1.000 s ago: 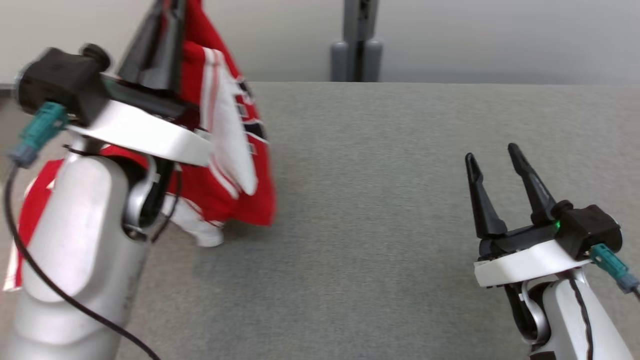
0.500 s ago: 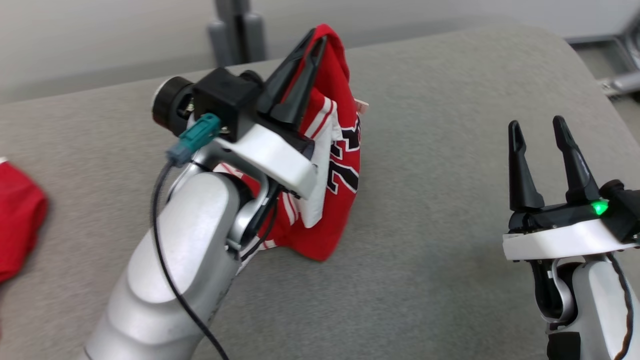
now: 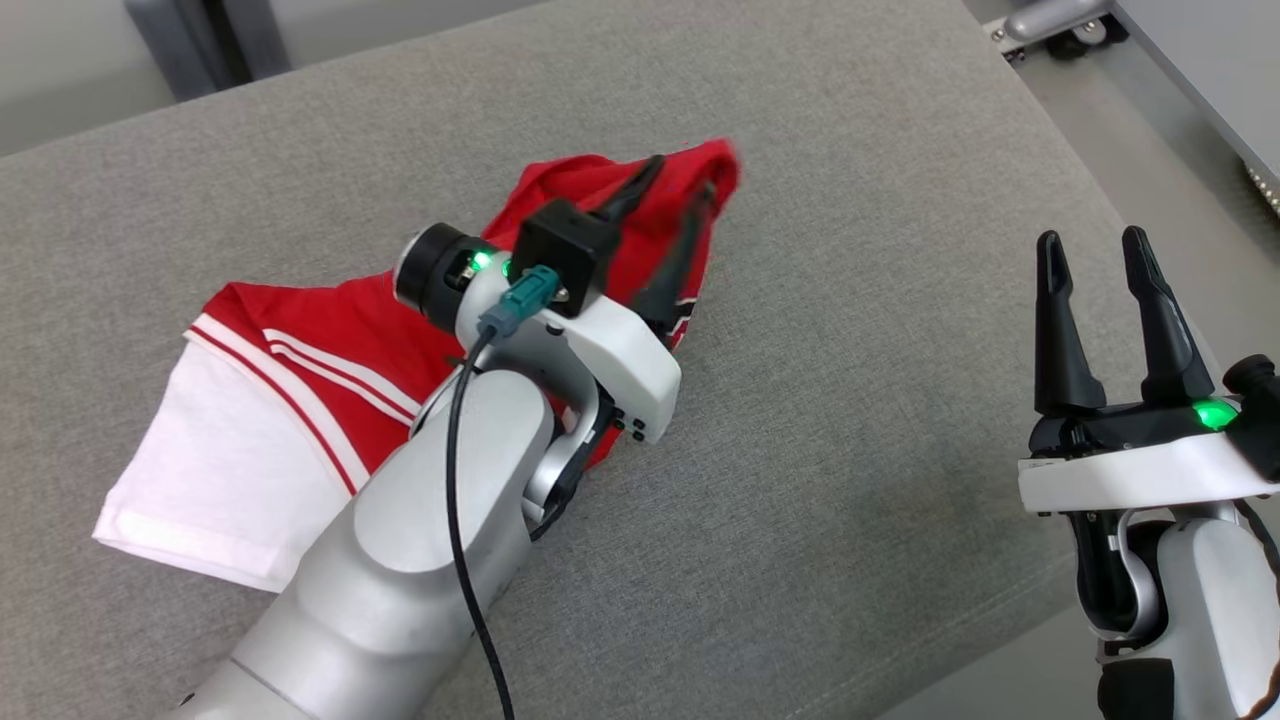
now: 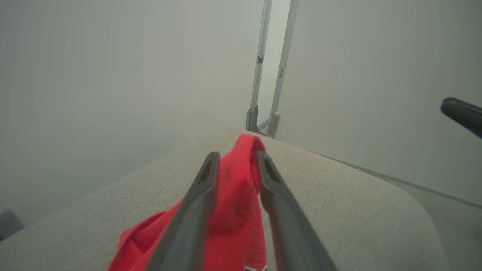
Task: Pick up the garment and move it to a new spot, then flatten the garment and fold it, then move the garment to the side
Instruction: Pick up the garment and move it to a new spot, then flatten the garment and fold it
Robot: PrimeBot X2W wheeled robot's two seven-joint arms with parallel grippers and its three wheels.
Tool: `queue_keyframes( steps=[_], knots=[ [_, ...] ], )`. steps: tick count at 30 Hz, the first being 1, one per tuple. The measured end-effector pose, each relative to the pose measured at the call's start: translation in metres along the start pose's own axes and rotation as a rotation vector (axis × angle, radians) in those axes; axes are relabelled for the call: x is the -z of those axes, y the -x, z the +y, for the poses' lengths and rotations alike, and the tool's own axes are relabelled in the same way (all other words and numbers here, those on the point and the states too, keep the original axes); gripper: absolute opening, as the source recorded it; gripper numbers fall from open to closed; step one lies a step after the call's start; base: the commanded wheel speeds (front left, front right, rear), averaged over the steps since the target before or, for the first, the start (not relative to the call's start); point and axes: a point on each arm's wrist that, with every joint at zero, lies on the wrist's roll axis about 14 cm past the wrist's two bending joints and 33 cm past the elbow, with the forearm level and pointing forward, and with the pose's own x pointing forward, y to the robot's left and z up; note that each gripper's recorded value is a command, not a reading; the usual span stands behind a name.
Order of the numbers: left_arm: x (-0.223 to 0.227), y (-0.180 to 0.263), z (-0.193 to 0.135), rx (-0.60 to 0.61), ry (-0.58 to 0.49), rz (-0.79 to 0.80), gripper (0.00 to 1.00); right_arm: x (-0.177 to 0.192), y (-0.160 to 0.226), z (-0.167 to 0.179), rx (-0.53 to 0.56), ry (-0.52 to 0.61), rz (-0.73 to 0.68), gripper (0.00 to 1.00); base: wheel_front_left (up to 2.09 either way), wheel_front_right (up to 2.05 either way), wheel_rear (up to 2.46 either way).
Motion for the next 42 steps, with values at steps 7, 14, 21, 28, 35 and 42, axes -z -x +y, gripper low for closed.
queue_keyframes(
  steps=[7, 14, 21, 28, 35, 42],
  knots=[
    [-0.011, 0.009, 0.019, -0.069, 0.008, -0.059, 1.0, 0.002, -0.007, 0.014, -0.039, 0.006, -0.005, 1.0, 0.0, 0.0, 0.0],
    [-0.05, 0.037, 0.067, -0.242, -0.041, -0.166, 1.0, -0.004, -0.017, 0.049, -0.137, 0.002, -0.038, 1.0, 0.0, 0.0, 0.0],
    [-0.074, 0.133, 0.127, -0.52, -0.137, -0.24, 1.0, -0.004, -0.016, 0.1, -0.273, -0.011, -0.049, 1.0, 0.0, 0.0, 0.0],
    [-0.046, 0.238, 0.142, -0.75, -0.12, -0.193, 1.0, -0.001, -0.004, 0.144, -0.397, -0.026, -0.043, 1.0, 0.0, 0.0, 0.0],
    [-0.025, 0.297, 0.126, -0.871, -0.079, -0.174, 1.0, 0.006, 0.009, 0.176, -0.489, -0.03, -0.017, 1.0, 0.0, 0.0, 0.0],
    [-0.032, 0.307, 0.118, -0.901, -0.076, -0.218, 1.0, 0.009, 0.012, 0.192, -0.531, -0.038, -0.01, 1.0, 0.0, 0.0, 0.0]
  ],
)
